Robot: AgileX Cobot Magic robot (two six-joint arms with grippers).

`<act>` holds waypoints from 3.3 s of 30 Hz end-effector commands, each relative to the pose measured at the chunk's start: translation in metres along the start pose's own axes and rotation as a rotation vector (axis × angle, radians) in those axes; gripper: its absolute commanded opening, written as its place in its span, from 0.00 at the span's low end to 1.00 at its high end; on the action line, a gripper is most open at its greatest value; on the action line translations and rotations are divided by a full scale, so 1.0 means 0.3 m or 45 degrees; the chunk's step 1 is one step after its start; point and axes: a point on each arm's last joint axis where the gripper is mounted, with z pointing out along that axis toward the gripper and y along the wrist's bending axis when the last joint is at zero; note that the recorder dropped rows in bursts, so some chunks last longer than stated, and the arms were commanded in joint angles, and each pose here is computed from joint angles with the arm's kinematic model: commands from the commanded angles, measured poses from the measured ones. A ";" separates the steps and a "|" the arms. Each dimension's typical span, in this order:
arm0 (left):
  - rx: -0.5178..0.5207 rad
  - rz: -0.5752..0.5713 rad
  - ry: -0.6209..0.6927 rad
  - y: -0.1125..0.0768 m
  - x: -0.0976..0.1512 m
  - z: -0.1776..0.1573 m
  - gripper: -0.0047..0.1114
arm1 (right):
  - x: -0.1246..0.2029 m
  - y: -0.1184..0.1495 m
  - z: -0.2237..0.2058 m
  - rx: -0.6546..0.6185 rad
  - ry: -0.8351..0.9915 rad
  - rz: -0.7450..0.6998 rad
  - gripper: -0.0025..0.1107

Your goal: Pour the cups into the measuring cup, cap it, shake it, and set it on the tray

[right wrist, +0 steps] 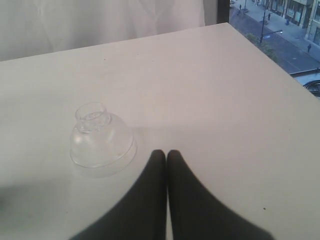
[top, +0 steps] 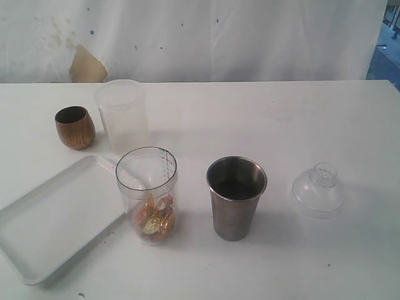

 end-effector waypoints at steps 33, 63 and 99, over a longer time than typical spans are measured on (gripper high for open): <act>-0.012 0.157 0.551 0.016 0.208 -0.035 0.04 | 0.000 0.000 0.000 -0.002 -0.008 0.005 0.02; 0.002 0.225 0.543 0.017 0.206 -0.034 0.04 | 0.000 0.000 0.000 -0.002 -0.008 0.005 0.02; 0.002 0.225 0.543 0.017 0.206 -0.034 0.04 | -0.239 0.042 -0.107 -0.232 -1.012 0.096 0.32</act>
